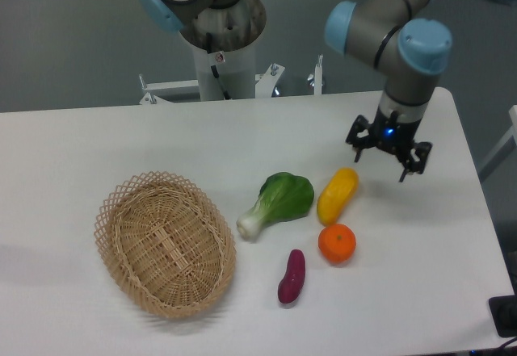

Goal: Pick up the mango from the table
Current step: 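Move the open gripper over the yellow mango and lower toward it, then close the gripper around the top of the yellow mango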

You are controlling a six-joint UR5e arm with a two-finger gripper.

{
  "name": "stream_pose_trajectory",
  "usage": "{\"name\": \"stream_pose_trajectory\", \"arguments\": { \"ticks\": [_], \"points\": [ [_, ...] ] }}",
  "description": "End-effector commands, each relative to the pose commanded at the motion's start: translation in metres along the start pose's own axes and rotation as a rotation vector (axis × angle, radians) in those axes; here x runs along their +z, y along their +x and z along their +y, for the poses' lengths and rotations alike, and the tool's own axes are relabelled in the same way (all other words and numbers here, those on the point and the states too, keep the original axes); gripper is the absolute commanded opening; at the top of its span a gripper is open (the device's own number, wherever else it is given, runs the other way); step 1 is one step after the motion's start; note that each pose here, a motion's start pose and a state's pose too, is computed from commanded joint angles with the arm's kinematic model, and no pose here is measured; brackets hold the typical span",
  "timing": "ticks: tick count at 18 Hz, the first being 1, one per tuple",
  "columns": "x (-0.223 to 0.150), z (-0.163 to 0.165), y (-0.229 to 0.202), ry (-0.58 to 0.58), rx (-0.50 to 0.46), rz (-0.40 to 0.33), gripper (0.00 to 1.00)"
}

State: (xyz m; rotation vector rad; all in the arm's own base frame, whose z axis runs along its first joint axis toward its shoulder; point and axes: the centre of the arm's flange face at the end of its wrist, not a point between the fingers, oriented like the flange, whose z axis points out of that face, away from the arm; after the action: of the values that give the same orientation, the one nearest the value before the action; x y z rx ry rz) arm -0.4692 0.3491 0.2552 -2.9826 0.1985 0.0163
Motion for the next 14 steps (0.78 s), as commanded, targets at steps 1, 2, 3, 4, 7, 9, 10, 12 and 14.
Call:
{"name": "stream_pose_trajectory", "arguments": {
  "ticks": [1,2,3,4,7,9,10,12,14],
  "points": [
    [0.006,0.002,0.003,-0.009,0.002,0.009,1.00],
    [0.010,0.004,0.006,-0.017,0.014,0.005,1.00],
    [0.013,0.003,0.009,-0.025,0.032,-0.007,1.00],
    [0.018,-0.001,0.013,-0.025,0.046,-0.015,1.00],
    [0.027,-0.001,0.013,-0.045,0.051,-0.016,1.00],
    [0.033,-0.003,0.020,-0.048,0.058,-0.003,1.00],
    [0.036,-0.005,0.023,-0.051,0.061,0.003,1.00],
    [0.041,-0.006,0.024,-0.057,0.065,0.010,1.00],
    [0.043,-0.006,0.023,-0.058,0.065,0.013,1.00]
  ]
}}
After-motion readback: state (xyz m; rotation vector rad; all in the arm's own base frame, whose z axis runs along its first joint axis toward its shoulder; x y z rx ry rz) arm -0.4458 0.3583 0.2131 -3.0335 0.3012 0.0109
